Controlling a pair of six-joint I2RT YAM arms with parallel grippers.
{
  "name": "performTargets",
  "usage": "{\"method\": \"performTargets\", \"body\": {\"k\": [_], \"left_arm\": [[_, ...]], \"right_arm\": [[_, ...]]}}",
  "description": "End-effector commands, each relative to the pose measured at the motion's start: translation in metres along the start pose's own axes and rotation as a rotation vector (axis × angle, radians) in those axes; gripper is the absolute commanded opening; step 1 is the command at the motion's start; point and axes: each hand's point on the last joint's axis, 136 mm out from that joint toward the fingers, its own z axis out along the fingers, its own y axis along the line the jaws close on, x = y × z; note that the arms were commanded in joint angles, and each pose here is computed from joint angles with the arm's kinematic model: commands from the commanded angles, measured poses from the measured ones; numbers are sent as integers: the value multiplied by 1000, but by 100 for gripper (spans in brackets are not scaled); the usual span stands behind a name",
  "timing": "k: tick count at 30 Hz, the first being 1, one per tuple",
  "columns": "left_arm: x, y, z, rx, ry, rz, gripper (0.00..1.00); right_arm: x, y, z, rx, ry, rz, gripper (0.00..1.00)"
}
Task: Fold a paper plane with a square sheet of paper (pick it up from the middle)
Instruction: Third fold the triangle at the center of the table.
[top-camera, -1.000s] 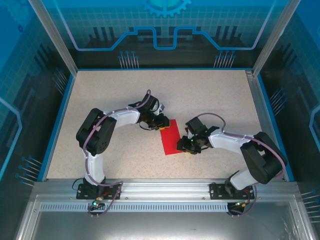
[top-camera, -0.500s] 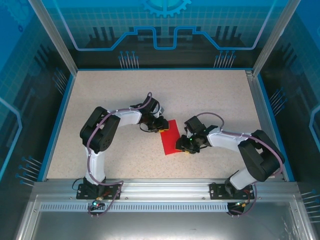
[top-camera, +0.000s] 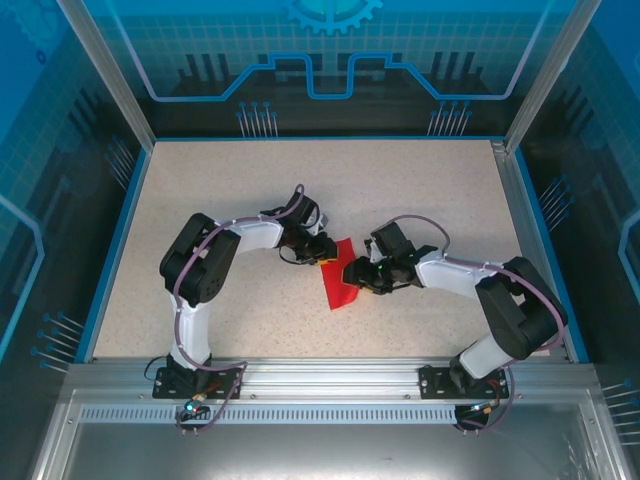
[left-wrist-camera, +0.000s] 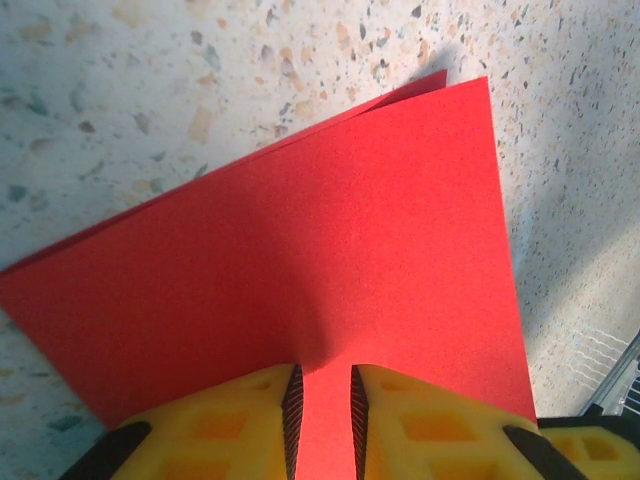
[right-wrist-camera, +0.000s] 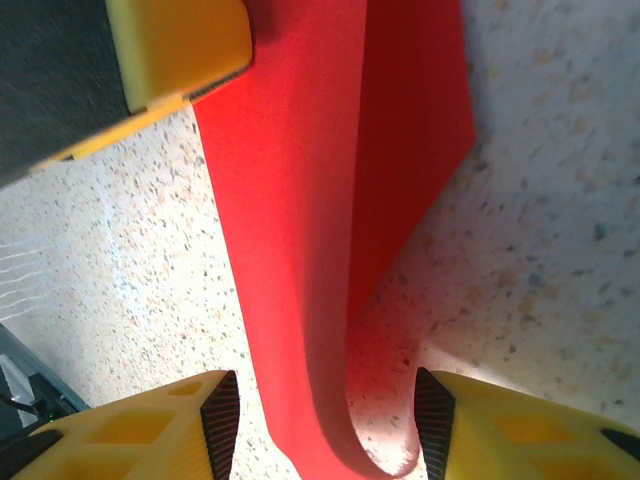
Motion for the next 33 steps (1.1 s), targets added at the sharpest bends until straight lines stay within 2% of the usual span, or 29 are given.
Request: {"method": "performTargets", "body": {"k": [1, 6, 12, 18, 26, 30, 33], "left_arm": [[9, 13, 6, -32, 30, 5, 23], [8, 11, 7, -25, 34, 13, 23], [7, 6, 4, -11, 33, 35, 24], [3, -4, 3, 28, 39, 95, 23], [-5, -12, 11, 52, 66, 151, 23], [-12, -20, 7, 63, 53, 181, 23], [-17, -28, -4, 54, 32, 209, 27]], "right_arm": [[-8, 11, -7, -72, 1, -58, 52], [-12, 18, -5, -132, 59, -111, 48], [-16, -2, 1, -79, 82, -73, 32], [-17, -8, 7, -113, 81, -31, 15], [-14, -5, 12, -157, 26, 70, 3], [-11, -4, 12, -118, -28, 129, 4], [-11, 0, 10, -115, -43, 133, 11]]}}
